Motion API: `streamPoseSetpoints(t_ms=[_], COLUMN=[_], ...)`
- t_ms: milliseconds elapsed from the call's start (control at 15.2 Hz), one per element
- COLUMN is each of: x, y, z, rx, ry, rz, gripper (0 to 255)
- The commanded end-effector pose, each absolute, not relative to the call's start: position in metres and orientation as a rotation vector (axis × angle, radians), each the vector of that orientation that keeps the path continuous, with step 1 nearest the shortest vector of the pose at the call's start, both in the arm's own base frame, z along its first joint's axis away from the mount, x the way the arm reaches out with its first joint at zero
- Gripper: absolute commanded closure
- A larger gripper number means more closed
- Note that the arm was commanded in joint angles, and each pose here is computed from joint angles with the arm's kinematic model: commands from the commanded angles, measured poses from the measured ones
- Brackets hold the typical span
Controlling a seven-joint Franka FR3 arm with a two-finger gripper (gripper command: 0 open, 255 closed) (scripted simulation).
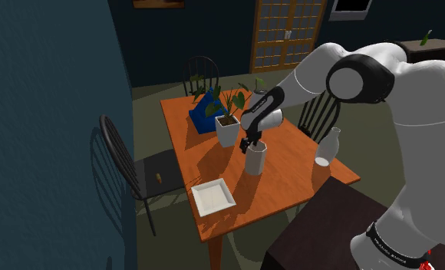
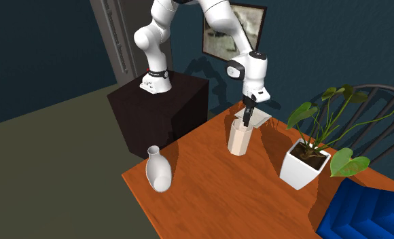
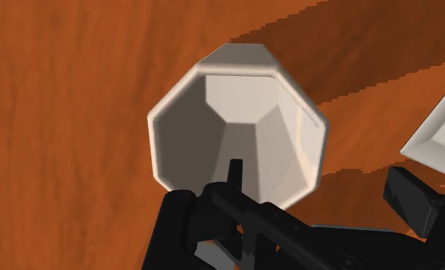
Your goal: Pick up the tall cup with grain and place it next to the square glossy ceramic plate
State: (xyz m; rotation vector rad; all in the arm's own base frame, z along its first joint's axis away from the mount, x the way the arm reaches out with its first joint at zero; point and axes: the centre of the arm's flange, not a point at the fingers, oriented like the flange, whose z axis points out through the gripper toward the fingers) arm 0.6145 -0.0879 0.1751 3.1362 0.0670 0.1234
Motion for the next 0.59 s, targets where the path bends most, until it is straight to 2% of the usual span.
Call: streamPoseSetpoints(t_ms=[0, 528], x=[0.612, 0.611], y=[-0.087, -0.087], z=[0.197, 0.208], rx=[3.136, 3.136], ry=[0.067, 0.067], rz=[0.123, 0.123], gripper=[0, 0])
